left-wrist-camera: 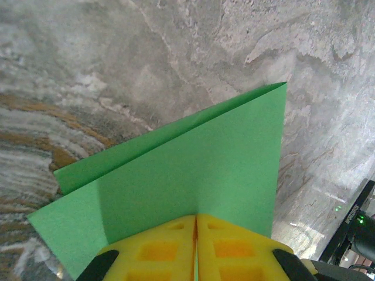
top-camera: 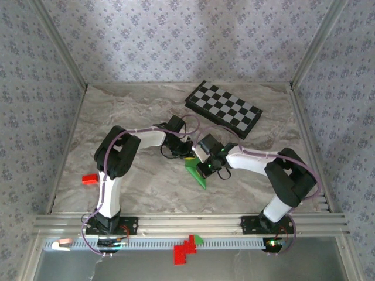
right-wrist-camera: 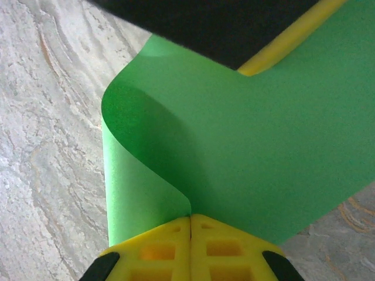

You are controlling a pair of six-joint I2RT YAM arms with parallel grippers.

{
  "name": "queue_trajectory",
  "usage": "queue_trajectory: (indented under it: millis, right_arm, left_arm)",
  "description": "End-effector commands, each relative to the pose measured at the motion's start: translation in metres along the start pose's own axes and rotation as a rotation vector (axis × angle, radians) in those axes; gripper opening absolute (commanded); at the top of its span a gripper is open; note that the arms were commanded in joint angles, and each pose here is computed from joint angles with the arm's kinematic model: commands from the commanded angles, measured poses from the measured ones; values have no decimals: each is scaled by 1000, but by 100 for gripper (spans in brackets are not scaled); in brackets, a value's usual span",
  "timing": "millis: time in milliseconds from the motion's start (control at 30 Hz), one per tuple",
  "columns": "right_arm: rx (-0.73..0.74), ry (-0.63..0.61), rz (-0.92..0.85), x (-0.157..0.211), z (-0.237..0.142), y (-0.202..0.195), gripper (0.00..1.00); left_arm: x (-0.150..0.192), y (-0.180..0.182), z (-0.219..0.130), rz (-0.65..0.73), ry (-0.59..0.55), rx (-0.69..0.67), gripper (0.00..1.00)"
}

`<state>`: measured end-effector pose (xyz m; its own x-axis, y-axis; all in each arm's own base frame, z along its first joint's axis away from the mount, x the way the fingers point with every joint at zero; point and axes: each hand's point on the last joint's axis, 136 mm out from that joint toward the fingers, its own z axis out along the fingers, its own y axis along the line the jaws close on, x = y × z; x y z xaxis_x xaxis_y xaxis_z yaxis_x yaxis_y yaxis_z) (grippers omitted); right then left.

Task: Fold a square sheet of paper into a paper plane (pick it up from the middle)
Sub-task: Third fold the triangle at the center of the table.

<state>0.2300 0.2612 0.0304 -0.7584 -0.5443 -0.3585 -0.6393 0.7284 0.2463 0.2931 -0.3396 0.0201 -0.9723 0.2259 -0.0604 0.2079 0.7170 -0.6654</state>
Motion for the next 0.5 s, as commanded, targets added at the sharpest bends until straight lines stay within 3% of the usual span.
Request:
queue_trajectory:
  millis: [0,467]
  right_arm:
    - [19,1,-2,-4,-1,-6,7]
    - [22,10,22,1,-3,-9,6]
  left_arm:
    - [12,18,10,-38,55,-50,9]
    - [12,18,11,-39,56,-49,9]
